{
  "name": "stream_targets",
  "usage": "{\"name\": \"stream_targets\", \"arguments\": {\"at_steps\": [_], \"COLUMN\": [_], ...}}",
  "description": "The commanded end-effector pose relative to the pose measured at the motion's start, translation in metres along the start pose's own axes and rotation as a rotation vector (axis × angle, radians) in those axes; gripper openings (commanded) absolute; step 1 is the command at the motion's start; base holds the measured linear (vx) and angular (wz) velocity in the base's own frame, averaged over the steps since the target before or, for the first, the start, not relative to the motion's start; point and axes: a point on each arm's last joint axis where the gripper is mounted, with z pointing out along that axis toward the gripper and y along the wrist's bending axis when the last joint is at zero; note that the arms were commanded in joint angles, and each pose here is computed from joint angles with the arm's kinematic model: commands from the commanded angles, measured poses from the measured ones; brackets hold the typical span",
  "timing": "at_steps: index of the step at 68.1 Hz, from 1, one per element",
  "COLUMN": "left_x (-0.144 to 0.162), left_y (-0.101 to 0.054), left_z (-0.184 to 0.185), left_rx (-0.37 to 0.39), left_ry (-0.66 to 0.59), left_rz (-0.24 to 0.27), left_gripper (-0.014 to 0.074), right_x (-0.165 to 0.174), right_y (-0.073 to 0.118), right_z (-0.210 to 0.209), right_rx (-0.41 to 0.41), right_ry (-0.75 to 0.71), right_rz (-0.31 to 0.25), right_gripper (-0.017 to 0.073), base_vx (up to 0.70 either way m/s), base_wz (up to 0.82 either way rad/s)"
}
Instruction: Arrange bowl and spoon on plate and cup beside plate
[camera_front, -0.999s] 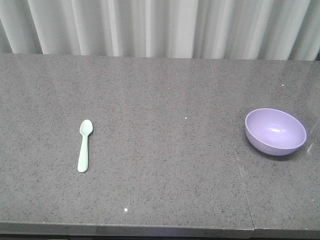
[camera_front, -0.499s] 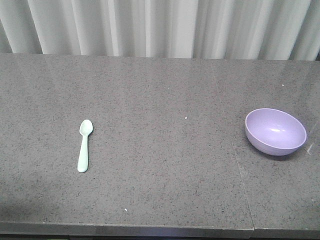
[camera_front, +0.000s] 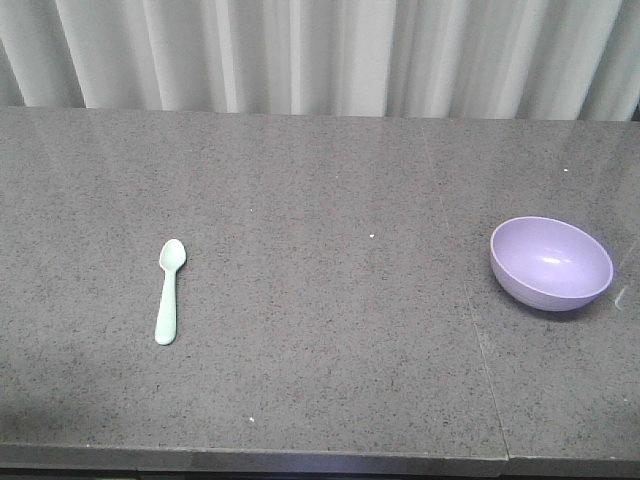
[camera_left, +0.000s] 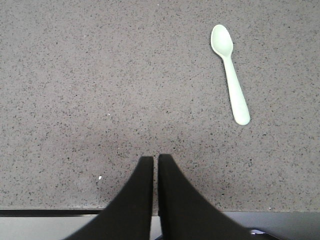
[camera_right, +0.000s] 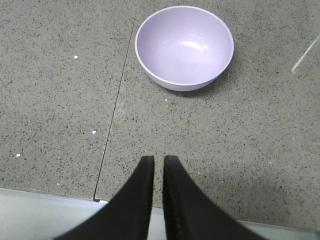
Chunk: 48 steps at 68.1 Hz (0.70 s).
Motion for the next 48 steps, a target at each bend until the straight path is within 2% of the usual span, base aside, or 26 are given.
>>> {"name": "stream_targets", "arguments": {"at_steps": [1, 13, 23, 29, 35, 48], "left_x": [-0.0094, -0.0092, -0.0092, -0.0094, -0.0094, -0.0106], "left_y": [-0.0029, -0.0029, -0.0029, -0.0029, -0.003, -0.0057], "left_z": [-0.0102, -0.0101, -0.0101, -0.0102, -0.0102, -0.0106], "left_rx": [0.022, 0.021, 0.021, 0.022, 0.023, 0.053], "left_ry": [-0.093, -0.091, -0.091, -0.093, -0.093, -0.105], "left_rz": [0.004, 0.005, 0.005, 0.004, 0.003, -0.009], "left_gripper": [0.0078, 0.0221, 0.0399, 0.0496, 0.0557, 0.0573], "right_x": [-0.0092, -0.0091, -0.0091, -0.0092, -0.0092, -0.0091], "right_y": [-0.0009, -0.0009, -0.0009, -0.0009, -0.0009, -0.0009], "right_z": [-0.0066, -0.0067, -0.0067, -0.0067, -0.0067, -0.0067], "right_rx": [0.009, 0.009, 0.009, 0.009, 0.009, 0.009], "right_ry": [-0.069, -0.069, -0.069, -0.07, -0.07, -0.069], "right_rz": [-0.009, -0.009, -0.009, -0.009, -0.009, -0.008], "right_gripper": [0.0148, 0.0333, 0.0446, 0.047, 0.0469, 0.0469], "base_vx": [0.0, 0.0, 0.0, 0.0, 0.0, 0.0], "base_wz": [0.0, 0.0, 0.0, 0.0, 0.0, 0.0]}}
